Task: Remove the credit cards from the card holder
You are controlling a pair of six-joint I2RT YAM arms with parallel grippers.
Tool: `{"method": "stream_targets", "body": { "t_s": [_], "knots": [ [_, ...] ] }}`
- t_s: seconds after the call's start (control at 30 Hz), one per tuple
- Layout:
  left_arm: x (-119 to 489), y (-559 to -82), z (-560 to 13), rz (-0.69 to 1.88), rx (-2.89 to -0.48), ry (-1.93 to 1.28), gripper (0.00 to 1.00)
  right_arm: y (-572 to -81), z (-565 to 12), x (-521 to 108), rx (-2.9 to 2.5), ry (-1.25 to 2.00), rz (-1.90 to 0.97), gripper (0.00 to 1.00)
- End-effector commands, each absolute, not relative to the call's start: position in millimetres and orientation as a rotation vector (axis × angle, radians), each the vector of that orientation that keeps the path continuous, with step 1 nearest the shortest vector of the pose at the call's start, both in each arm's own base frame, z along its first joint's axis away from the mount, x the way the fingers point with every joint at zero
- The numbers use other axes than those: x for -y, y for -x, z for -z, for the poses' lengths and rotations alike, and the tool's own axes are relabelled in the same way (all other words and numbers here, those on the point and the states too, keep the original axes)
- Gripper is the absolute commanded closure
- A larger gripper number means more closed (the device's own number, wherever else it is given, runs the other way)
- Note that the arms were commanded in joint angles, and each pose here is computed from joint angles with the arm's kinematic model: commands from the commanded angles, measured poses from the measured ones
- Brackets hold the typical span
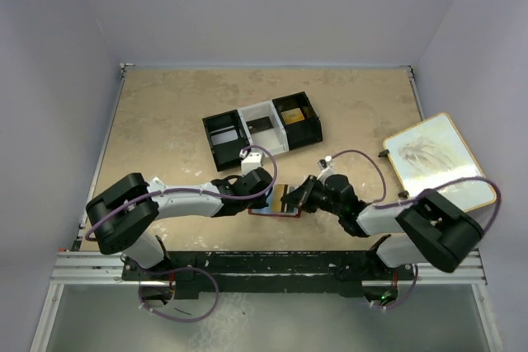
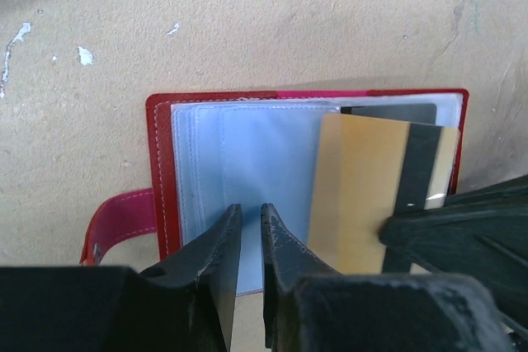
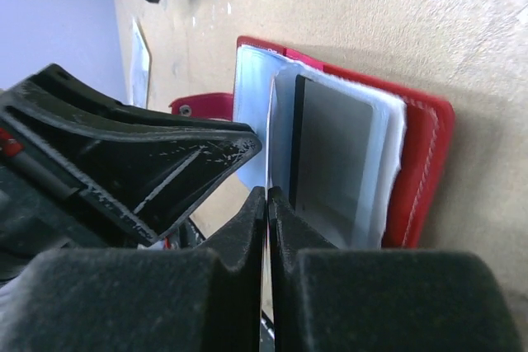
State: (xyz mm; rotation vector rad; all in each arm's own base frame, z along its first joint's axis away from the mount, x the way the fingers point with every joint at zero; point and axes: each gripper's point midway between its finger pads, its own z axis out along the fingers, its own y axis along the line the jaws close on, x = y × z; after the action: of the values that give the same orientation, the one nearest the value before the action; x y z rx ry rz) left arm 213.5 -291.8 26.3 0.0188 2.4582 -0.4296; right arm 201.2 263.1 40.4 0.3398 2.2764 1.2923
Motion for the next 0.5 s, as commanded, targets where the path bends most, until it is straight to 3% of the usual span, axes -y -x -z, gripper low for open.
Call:
{"method": "stream_targets", "body": {
  "t_s": [0.0,0.27,0.47],
  "knots": [
    [270,-209,-19,0.319,-2.486,-0.044,0.87,-211,-46,-238,-2.254,-0.376,-1.115,0.97],
    [270,-210,-28,0.336,-2.462,-0.036,0.86,-221,-83,-200,-2.178,-0.376,-0.879,0.98],
    [281,-211,-64,0.455,-2.397,-0.049,0.77,-243,-127,-179,-2.045,-0.298,-0.71,1.0]
  ]
}}
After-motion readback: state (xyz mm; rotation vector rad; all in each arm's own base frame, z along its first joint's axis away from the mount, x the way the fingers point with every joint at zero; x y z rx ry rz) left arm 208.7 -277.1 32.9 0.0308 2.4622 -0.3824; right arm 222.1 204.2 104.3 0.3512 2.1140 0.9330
